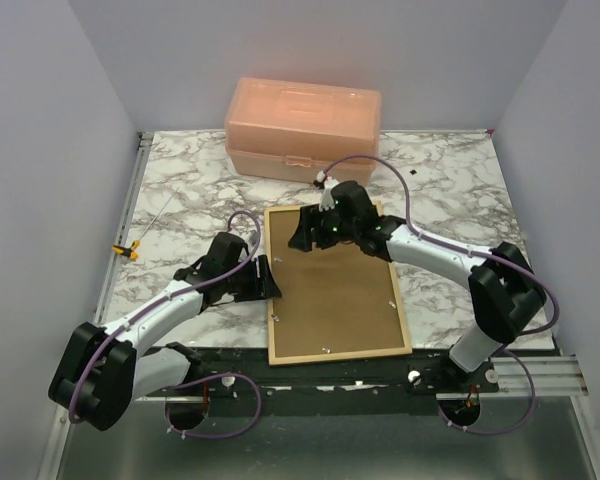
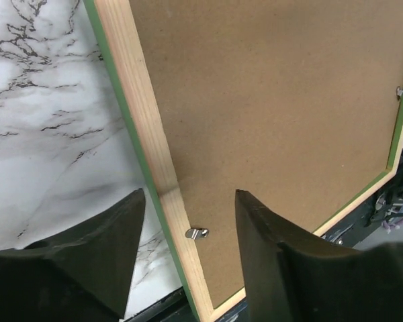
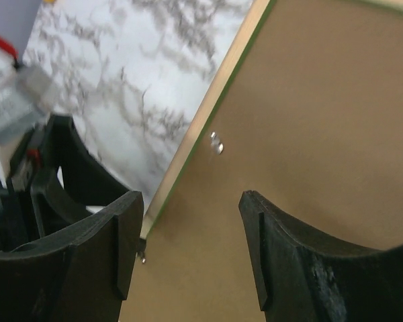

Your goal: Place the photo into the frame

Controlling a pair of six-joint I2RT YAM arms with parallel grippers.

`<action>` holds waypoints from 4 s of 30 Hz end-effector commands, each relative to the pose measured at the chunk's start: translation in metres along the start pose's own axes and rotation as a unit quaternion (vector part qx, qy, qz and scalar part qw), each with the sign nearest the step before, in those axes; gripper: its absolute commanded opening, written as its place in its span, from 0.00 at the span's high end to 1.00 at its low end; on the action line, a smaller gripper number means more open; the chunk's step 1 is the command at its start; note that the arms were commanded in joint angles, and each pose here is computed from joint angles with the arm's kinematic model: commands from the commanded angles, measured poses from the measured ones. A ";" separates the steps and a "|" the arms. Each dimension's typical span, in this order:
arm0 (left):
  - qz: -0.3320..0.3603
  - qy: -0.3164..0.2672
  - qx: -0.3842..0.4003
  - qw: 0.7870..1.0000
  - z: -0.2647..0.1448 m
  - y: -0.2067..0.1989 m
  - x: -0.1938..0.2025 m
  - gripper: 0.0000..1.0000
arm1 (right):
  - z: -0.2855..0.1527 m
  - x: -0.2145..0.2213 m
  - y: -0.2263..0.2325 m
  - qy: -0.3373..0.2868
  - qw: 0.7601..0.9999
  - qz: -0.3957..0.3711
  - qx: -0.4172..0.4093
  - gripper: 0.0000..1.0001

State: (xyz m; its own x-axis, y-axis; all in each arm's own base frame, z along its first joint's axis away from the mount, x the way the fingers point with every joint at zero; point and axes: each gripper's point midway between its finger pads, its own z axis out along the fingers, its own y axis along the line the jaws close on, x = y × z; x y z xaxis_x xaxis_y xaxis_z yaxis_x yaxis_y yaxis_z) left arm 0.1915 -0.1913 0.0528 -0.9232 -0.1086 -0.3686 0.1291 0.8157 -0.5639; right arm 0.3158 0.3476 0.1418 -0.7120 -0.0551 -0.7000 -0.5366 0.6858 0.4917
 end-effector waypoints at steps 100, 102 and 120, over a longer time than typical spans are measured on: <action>-0.036 0.011 -0.054 0.998 0.015 0.000 -0.014 0.33 | -0.144 0.168 -0.152 0.097 0.904 0.202 0.364 0.02; -0.037 0.014 -0.056 0.998 0.017 0.001 -0.014 0.35 | -0.136 0.174 -0.150 0.118 0.906 0.203 0.353 0.03; -0.036 0.024 -0.170 0.984 0.011 0.029 -0.029 0.38 | -0.075 0.198 -0.108 0.200 0.920 0.134 0.310 0.28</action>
State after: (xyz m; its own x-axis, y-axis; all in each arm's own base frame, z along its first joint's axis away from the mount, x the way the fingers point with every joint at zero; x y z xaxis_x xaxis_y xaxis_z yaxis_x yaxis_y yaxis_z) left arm 0.2159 -0.1680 0.0296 -0.9492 -0.1593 -0.2713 -0.0665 0.9444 -0.3220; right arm 0.2279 0.1805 0.0187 -0.9188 0.0640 -0.3895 0.0143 0.9915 0.1292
